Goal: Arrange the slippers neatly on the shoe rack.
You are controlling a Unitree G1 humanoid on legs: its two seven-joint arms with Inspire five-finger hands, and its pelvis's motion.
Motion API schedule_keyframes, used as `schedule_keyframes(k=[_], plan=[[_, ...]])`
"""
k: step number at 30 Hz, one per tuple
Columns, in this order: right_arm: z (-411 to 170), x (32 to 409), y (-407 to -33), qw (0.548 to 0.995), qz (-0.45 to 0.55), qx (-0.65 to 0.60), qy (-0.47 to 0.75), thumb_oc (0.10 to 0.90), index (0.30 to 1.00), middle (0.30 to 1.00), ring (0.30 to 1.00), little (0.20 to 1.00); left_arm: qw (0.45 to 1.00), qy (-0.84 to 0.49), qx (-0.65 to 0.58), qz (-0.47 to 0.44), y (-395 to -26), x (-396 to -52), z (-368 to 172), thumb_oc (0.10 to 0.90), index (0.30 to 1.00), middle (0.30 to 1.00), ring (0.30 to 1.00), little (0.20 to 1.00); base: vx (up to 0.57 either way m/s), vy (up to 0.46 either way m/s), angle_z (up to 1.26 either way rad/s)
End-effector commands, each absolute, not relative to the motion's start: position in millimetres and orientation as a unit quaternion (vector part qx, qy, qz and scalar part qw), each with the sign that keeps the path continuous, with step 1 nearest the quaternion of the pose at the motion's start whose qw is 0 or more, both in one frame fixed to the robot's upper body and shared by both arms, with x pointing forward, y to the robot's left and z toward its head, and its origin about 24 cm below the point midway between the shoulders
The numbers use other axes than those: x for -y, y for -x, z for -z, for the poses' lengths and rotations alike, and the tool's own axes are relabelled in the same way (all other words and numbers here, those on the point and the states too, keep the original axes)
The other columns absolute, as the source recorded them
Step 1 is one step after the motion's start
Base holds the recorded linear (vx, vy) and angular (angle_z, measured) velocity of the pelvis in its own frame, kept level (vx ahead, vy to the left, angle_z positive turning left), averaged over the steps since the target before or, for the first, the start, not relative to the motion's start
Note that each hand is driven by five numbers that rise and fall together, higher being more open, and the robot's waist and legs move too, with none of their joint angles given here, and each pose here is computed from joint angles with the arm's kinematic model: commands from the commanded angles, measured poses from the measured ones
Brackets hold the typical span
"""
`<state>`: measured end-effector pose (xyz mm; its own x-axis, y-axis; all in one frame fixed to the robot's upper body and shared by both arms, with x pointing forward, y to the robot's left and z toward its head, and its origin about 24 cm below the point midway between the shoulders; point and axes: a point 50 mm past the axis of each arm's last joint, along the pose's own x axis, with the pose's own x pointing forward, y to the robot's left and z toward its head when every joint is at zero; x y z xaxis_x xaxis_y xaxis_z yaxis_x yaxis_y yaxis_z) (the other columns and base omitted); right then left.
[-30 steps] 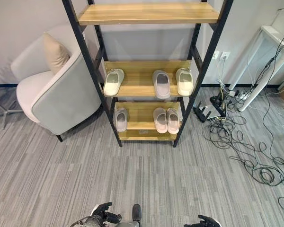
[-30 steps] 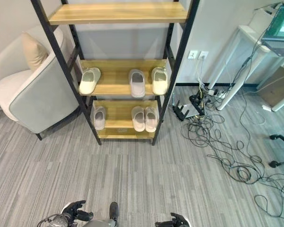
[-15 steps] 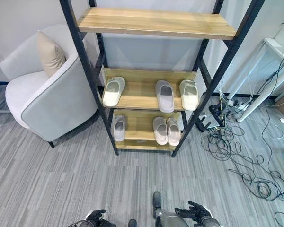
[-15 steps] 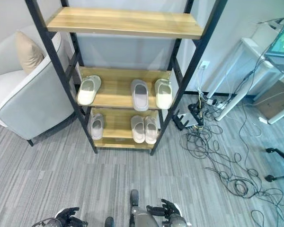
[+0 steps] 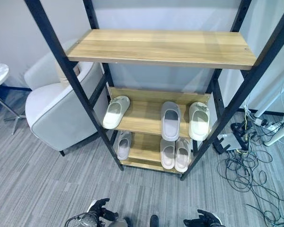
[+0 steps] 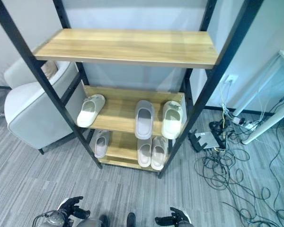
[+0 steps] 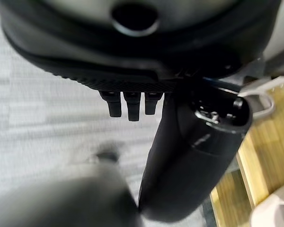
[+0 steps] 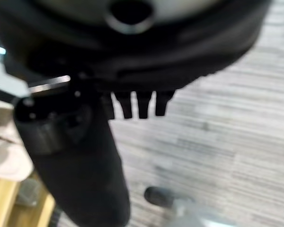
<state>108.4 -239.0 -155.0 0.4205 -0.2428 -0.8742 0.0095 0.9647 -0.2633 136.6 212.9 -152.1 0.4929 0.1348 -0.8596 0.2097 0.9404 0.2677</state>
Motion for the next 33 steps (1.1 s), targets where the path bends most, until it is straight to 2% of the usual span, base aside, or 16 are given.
schedule_keyframes(k=[1,6,13,20,28,33], plan=[[147.5,254.4,-114.6,0.847,0.099,-0.508,0.119,0.8,0.9,0.9,0.9,0.9,0.835,-0.184,-0.517,0.042,-126.4,-206.9,157.1,0.8,0.9,0.9,0.9,0.9,0.22,0.192,-0.28],[149.0,251.2,-113.2,0.846,0.088,-0.513,0.12,0.8,0.9,0.9,0.9,0.9,0.832,-0.186,-0.52,0.046,-125.1,-207.1,157.6,0.8,0.9,0.9,0.9,0.9,0.17,0.206,-0.46],[142.0,241.0,-139.7,0.87,0.069,-0.476,0.11,0.8,0.9,0.9,0.9,0.9,0.843,-0.19,-0.502,0.026,-139.2,-219.6,150.3,0.8,0.9,0.9,0.9,0.9,0.03,0.185,-0.26],[135.8,232.0,-154.6,0.886,0.04,-0.444,0.127,0.8,0.9,0.9,0.9,0.9,0.836,-0.193,-0.513,0.014,-129.9,-229.8,151.3,0.8,0.9,0.9,0.9,0.9,0.07,0.059,-0.16],[113.7,209.3,-185.2,0.924,-0.027,-0.357,0.134,0.8,0.9,0.9,0.9,0.9,0.835,-0.194,-0.514,0.033,-124.3,-218.4,155.1,0.8,0.9,0.9,0.9,0.9,0.01,-0.043,0.05],[74.0,171.7,-216.5,0.96,-0.113,-0.236,0.099,0.8,0.9,0.9,0.9,0.9,0.839,-0.211,-0.497,0.068,-130.7,-203.5,155.1,0.8,0.9,0.9,0.9,0.9,-0.03,-0.025,0.03]])
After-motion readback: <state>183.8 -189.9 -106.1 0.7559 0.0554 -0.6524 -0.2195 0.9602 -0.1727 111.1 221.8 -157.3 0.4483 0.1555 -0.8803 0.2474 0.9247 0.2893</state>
